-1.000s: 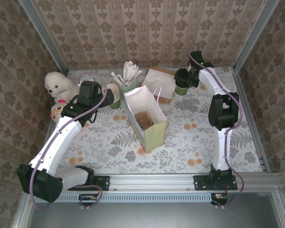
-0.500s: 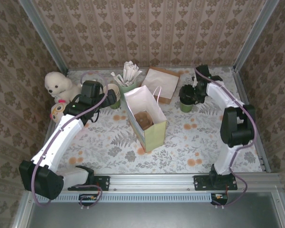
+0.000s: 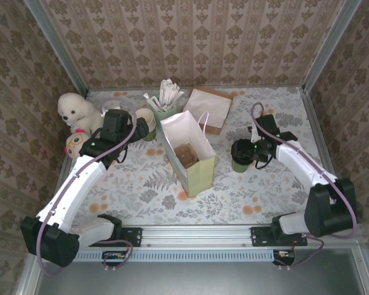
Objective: Pack the takeout coffee
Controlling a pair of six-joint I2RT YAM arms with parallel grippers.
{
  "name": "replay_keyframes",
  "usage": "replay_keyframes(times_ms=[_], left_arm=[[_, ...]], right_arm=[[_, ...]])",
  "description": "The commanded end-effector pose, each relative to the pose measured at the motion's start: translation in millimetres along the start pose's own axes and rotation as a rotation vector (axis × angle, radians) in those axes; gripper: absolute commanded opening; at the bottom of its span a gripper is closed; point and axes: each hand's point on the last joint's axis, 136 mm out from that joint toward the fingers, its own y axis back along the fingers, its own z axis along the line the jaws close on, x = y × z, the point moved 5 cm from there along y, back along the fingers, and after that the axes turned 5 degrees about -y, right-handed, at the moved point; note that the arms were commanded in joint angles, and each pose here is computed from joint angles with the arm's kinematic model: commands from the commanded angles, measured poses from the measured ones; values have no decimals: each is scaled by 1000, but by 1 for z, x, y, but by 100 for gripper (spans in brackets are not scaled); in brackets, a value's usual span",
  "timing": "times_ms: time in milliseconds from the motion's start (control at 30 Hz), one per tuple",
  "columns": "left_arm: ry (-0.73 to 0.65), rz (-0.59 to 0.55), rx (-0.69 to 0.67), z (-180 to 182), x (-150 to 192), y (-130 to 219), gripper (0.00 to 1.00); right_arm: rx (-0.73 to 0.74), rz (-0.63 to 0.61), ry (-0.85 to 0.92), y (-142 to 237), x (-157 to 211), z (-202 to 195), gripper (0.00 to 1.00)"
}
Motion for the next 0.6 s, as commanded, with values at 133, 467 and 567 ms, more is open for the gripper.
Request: replay_keyframes(times_ms=[133, 467, 567], left_arm=[[2, -6, -34, -2, 3, 1, 100], [99, -87, -89, 15, 4, 14, 100], [110, -119, -108, 22, 6, 17, 100]], right_arm=[[-56, 12, 87, -1, 17, 8, 89], [69, -27, 4, 29, 9, 14, 100], [143, 7, -96, 37, 9, 18, 100]])
